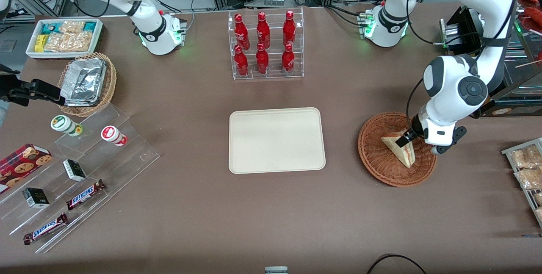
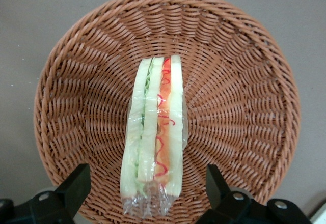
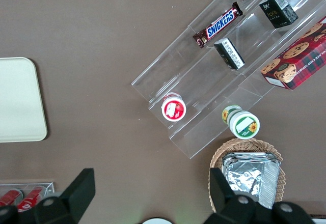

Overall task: Place sandwich from basket to tray
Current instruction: 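Lower the left gripper and close it on the wrapped sandwich, then lift the sandwich and carry it over the cream tray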

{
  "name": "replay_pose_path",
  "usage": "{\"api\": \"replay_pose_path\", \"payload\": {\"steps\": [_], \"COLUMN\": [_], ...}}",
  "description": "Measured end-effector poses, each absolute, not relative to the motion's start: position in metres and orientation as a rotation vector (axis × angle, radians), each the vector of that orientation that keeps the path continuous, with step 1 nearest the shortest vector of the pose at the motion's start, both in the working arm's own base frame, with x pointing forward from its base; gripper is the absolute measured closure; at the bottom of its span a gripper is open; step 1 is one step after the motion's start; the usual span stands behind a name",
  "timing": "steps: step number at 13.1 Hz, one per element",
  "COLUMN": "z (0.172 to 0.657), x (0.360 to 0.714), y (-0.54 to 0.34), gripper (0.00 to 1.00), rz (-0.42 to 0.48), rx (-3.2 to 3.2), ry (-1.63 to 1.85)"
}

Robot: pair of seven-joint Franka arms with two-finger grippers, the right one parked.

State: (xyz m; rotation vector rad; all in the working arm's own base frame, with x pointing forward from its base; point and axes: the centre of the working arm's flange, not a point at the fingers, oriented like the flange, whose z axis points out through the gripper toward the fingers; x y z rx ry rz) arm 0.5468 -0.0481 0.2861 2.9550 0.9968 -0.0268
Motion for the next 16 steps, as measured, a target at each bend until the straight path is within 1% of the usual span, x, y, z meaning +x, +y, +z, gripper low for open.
{"api": "replay_pose_path", "payload": {"steps": [7, 9, 11, 13, 14, 16], "z": [0.248, 0.241, 0.241, 0.247, 0.255, 0.279], "x": [0.546, 0.546, 0.546, 0.548, 0.550, 0.558], "y": [-0.048, -0.049, -0.050, -0.051, -0.051, -0.055], "gripper": [0.00, 0.19, 0.44, 0.61, 0.65, 0.69], "rz": [-0.077, -0.091, -0.090, -0.091, -0.097, -0.116], "rx": [2.953, 2.939, 2.932, 2.933, 2.936, 2.956], "ry": [1.018, 1.067, 1.083, 1.081, 1.079, 1.035]}}
